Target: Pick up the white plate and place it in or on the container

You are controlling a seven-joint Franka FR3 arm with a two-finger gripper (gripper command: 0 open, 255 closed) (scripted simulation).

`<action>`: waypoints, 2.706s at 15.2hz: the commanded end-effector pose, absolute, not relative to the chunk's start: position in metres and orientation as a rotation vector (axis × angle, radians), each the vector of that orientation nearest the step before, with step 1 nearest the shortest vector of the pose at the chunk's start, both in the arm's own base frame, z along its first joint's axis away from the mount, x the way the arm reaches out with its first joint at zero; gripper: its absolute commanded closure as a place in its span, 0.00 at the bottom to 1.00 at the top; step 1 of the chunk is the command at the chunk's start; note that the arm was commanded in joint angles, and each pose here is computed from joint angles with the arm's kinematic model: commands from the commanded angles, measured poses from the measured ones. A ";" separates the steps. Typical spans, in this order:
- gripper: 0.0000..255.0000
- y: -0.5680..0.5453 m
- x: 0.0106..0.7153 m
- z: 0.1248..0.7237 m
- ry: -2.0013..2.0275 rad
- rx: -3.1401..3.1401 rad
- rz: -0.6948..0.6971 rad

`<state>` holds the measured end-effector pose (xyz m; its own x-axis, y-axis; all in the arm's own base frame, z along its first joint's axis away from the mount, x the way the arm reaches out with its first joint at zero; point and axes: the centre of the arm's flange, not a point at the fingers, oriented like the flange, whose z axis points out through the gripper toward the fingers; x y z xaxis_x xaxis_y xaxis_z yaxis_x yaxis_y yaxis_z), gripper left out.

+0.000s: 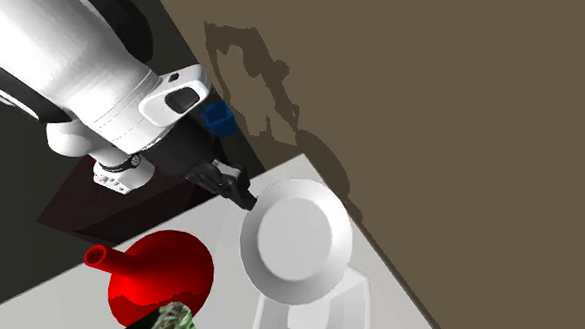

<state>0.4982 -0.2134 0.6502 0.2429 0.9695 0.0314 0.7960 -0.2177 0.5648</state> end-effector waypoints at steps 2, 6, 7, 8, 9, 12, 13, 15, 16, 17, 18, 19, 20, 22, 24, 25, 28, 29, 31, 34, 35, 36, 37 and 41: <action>1.00 -0.252 0.511 0.653 1.613 2.083 0.535; 1.00 -0.301 0.530 0.659 1.613 2.083 0.535; 1.00 -0.312 0.534 0.660 1.613 2.083 0.535; 1.00 -0.312 0.534 0.655 1.613 2.083 0.535; 1.00 -0.312 0.534 0.649 1.613 2.083 0.535; 1.00 -0.312 0.534 0.634 1.613 2.083 0.535; 1.00 -0.312 0.534 0.628 1.613 2.083 0.535; 1.00 -0.312 0.534 0.618 1.613 2.083 0.535; 1.00 -0.312 0.534 0.612 1.613 2.083 0.535; 1.00 -0.312 0.534 0.607 1.613 2.083 0.535; 1.00 -0.312 0.534 0.602 1.613 2.083 0.535; 1.00 -0.312 0.534 0.597 1.613 2.083 0.535; 1.00 -0.312 0.534 0.591 1.613 2.083 0.535; 1.00 -0.312 0.534 0.581 1.613 2.083 0.535; 1.00 -0.312 0.534 0.570 1.613 2.083 0.535; 1.00 -0.312 0.534 0.566 1.613 2.083 0.535; 1.00 -0.312 0.534 0.566 1.613 2.083 0.535; 1.00 -0.312 0.534 0.567 1.613 2.083 0.535; 0.00 -0.299 0.518 0.562 1.501 2.049 0.645; 0.00 -0.264 0.485 0.544 1.231 1.945 0.884; 0.00 -0.264 0.489 0.541 1.231 1.945 0.884; 0.00 -0.265 0.493 0.538 1.231 1.945 0.884; 0.00 -0.266 0.498 0.536 1.231 1.945 0.884; 0.00 -0.271 0.517 0.522 1.231 1.945 0.884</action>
<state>0.5111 -0.2694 0.5264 0.3278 0.9251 0.1915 0.4777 -0.3372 0.8112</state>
